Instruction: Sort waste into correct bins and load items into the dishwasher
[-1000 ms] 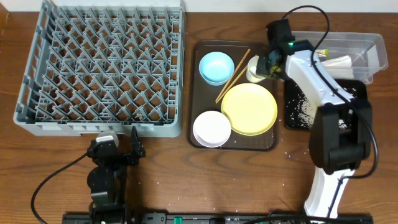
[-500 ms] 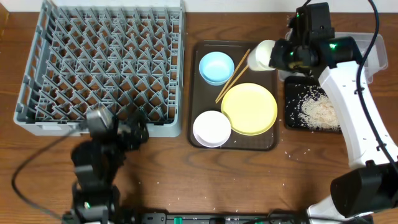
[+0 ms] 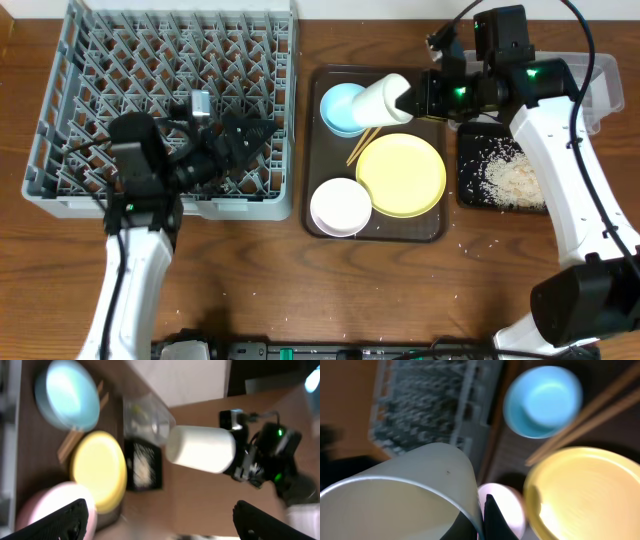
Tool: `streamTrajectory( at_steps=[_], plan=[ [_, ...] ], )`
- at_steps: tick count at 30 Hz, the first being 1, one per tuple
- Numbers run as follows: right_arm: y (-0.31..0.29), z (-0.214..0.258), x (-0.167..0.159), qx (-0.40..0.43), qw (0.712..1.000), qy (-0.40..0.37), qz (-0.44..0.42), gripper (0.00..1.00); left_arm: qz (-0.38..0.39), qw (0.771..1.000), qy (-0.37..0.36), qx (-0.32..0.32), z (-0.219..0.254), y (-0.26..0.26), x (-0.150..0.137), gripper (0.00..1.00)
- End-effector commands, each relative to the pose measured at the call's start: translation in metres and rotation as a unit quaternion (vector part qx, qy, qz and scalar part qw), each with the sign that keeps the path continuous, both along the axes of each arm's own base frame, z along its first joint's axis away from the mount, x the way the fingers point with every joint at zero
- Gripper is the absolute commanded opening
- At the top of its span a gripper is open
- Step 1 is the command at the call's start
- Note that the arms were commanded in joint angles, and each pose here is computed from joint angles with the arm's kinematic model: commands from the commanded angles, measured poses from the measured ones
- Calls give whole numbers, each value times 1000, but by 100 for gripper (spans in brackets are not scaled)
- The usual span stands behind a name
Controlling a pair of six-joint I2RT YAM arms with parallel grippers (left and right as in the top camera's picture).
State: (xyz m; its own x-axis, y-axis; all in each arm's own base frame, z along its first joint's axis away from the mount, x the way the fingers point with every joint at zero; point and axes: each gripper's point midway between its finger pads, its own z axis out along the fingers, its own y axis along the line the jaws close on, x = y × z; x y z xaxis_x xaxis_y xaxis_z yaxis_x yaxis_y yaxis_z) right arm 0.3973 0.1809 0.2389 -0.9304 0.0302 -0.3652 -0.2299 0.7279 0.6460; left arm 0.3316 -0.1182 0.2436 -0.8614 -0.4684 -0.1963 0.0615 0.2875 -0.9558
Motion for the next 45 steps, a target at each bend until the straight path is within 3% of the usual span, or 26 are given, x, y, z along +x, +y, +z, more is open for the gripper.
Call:
streamTrajectory(
  at_steps=[1, 7, 15, 22, 45],
  plan=[
    [24, 11, -18, 86, 993, -12, 85, 1, -53, 987, 117, -92, -2, -12, -12, 94],
    [42, 7, -28, 176, 975, -21, 137, 1, -98, 980, 131, -115, -4, -17, -21, 94],
    [70, 2, -37, 243, 952, -38, 181, 1, -156, 981, 39, -109, 16, -21, -29, 83],
    [96, 14, -52, 261, 937, -53, 224, 1, -181, 977, 19, -110, 20, -23, -36, 99],
    [153, 1, -67, 248, 936, -45, 246, 1, -185, 976, 16, -110, 20, -23, -37, 100]
  ],
)
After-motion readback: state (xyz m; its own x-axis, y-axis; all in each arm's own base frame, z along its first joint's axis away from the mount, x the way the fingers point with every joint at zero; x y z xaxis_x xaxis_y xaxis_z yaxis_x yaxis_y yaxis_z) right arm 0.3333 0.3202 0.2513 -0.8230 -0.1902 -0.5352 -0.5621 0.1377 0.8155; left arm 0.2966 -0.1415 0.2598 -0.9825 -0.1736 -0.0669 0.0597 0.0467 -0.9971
